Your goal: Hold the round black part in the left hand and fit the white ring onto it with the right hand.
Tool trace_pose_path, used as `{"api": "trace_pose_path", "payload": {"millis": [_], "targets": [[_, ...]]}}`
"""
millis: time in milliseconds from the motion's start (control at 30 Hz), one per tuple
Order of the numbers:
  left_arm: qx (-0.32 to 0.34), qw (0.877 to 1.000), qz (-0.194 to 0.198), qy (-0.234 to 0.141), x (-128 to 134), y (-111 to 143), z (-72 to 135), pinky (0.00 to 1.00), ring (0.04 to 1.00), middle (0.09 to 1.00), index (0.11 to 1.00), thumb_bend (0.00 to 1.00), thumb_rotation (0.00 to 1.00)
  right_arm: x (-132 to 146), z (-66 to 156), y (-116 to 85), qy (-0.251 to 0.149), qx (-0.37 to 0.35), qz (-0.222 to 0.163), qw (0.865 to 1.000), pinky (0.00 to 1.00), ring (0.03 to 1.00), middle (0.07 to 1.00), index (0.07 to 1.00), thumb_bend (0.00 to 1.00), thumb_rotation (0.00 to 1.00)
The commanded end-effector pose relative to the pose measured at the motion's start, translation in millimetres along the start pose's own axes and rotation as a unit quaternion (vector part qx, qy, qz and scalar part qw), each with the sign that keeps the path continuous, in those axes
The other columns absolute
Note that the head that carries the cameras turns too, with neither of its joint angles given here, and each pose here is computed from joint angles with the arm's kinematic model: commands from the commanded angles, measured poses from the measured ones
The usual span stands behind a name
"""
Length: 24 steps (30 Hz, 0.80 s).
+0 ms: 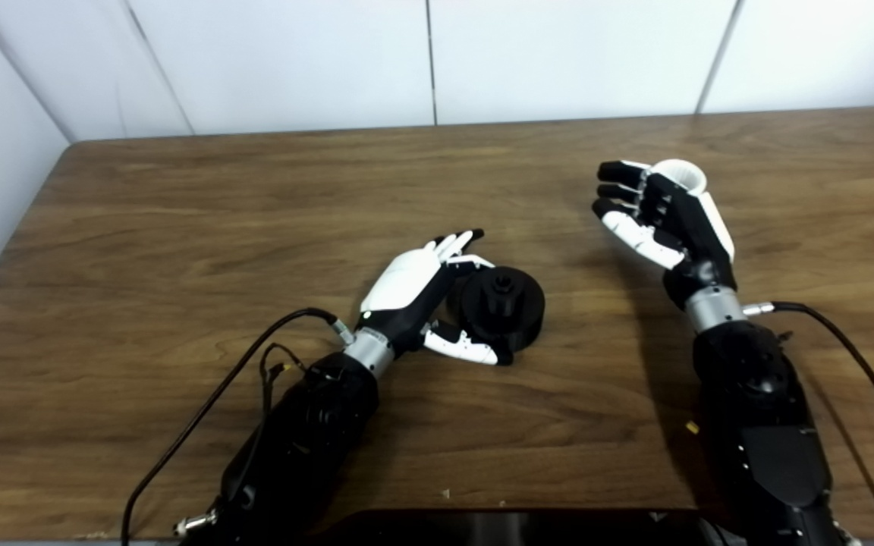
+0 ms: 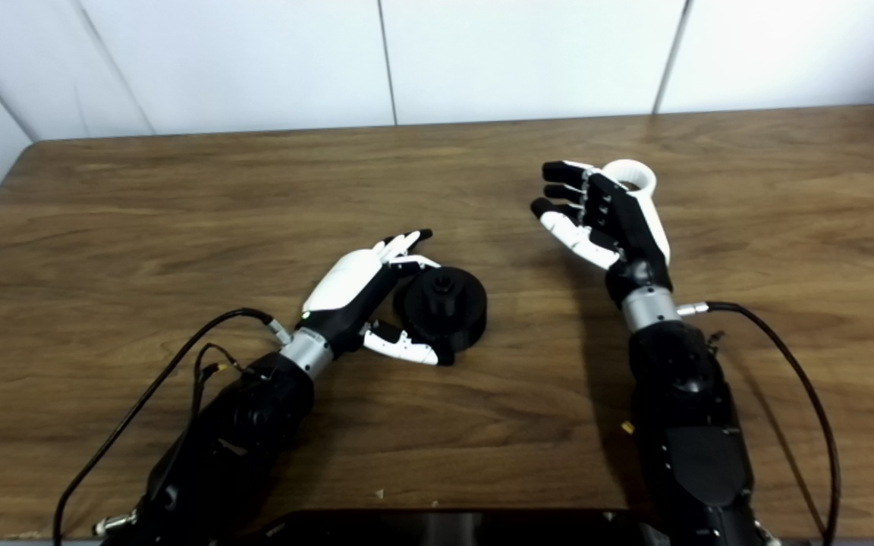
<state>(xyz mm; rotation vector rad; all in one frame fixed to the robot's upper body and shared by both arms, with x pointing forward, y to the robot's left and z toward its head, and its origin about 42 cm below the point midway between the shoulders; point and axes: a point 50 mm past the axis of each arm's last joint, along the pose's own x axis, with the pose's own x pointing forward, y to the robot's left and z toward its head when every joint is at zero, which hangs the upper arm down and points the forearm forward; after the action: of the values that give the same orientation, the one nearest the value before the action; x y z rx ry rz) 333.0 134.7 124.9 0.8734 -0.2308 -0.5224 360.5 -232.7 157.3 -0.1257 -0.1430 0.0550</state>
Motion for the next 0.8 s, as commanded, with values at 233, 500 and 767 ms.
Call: {"api": "trace_pose_path", "payload": {"millis": [233, 500, 767], "targets": [[0.009, 0.999, -0.023, -0.024, -12, 5, -7, 1.00, 1.000, 1.000, 0.673, 1.00, 0.39, 9, 24, 19, -0.044, -0.028, -0.004, 0.999, 0.65, 0.719, 0.746, 0.712, 0.55, 0.33], [0.003, 0.999, -0.025, -0.031, -13, 7, -12, 1.00, 1.000, 1.000, 0.674, 1.00, 0.36, 8, 22, 25, -0.052, -0.018, -0.004, 0.998, 0.62, 0.706, 0.739, 0.701, 0.54, 0.28], [0.004, 0.999, -0.021, -0.031, -12, 9, -11, 1.00, 1.000, 1.000, 0.673, 1.00, 0.36, 13, 29, 18, -0.075, -0.119, -0.003, 0.990, 0.61, 0.700, 0.746, 0.704, 0.54, 0.31]]}}
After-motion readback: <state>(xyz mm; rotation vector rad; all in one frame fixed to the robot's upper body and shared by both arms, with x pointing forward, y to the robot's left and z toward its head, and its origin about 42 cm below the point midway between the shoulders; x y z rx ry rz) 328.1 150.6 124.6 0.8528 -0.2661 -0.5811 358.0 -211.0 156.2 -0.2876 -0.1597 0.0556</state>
